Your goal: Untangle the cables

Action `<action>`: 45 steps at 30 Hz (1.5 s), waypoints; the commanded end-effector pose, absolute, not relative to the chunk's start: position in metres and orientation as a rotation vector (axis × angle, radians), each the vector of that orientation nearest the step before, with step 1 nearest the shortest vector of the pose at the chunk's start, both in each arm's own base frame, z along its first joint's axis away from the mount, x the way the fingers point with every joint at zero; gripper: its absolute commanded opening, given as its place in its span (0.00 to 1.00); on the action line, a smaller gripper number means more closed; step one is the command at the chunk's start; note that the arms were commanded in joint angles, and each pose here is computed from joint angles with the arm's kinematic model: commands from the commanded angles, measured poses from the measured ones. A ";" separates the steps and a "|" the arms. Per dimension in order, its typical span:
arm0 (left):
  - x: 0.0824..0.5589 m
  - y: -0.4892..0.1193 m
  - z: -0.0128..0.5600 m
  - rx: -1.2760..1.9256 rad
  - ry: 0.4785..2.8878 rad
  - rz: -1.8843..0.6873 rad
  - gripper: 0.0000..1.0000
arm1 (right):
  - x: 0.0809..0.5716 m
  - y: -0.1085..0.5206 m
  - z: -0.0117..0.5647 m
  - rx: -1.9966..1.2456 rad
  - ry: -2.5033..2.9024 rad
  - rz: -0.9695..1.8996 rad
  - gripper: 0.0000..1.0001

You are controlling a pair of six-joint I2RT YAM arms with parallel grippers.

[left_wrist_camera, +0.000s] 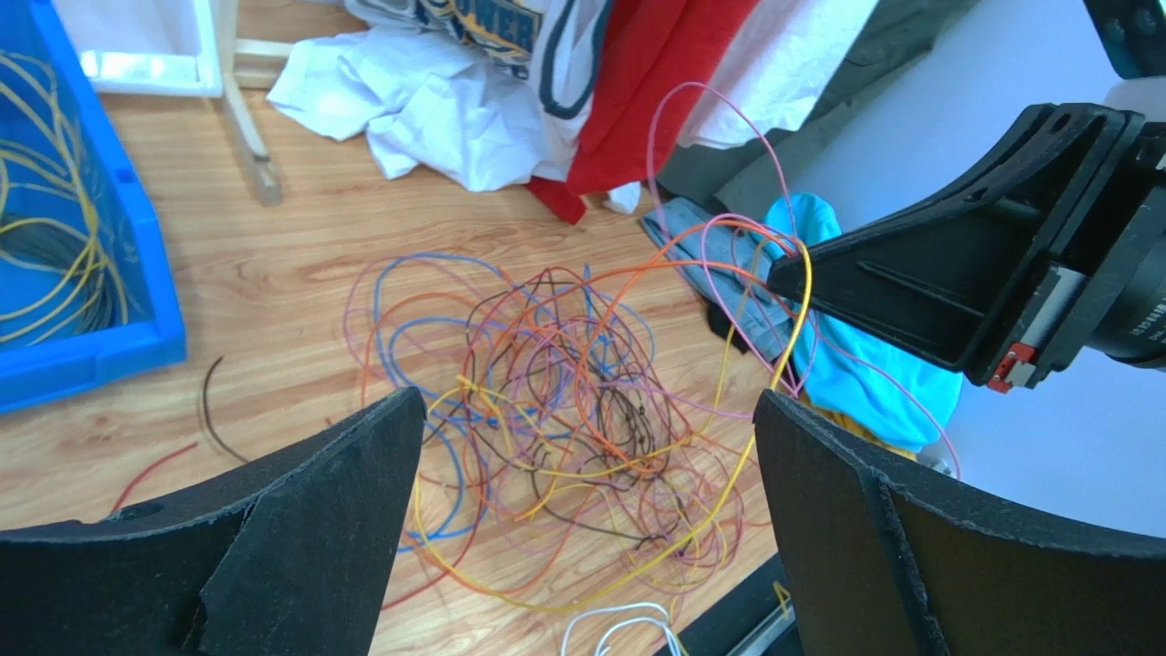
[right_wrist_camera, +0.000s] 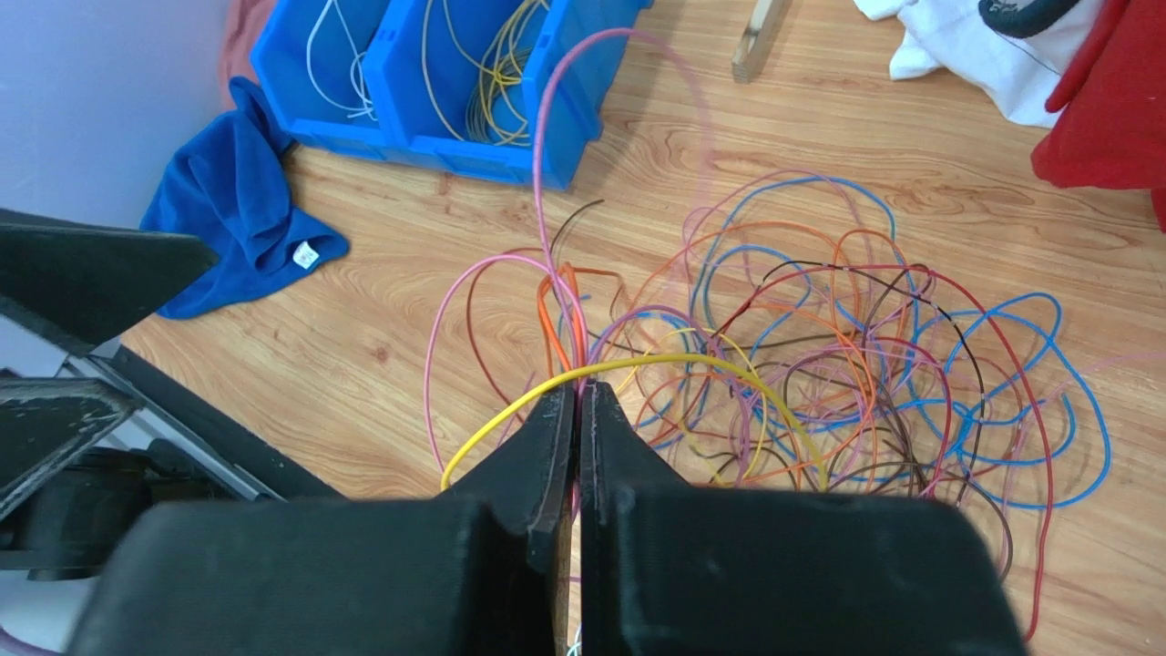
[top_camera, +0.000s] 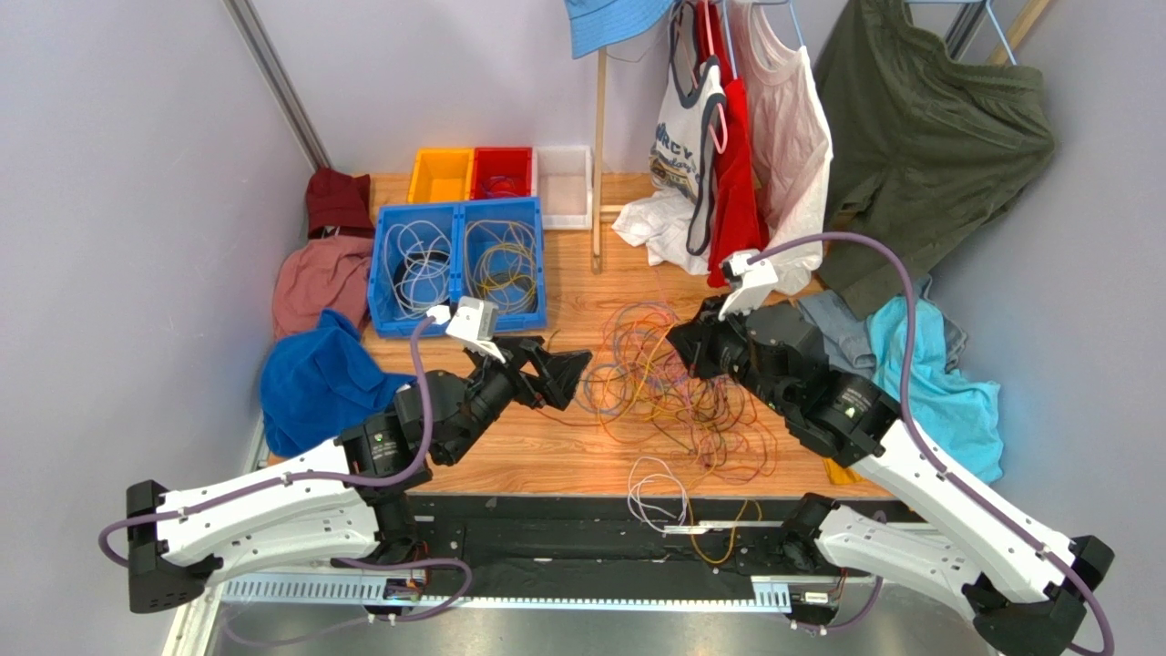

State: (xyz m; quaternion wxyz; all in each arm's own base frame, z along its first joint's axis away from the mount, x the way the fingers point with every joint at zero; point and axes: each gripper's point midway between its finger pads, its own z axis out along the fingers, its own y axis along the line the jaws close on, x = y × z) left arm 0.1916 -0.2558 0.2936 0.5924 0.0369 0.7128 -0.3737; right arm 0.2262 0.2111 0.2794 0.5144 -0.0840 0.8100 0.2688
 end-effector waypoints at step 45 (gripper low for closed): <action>0.260 -0.360 0.291 0.337 1.586 -0.965 0.25 | 0.168 0.190 0.301 -0.225 1.846 0.883 0.00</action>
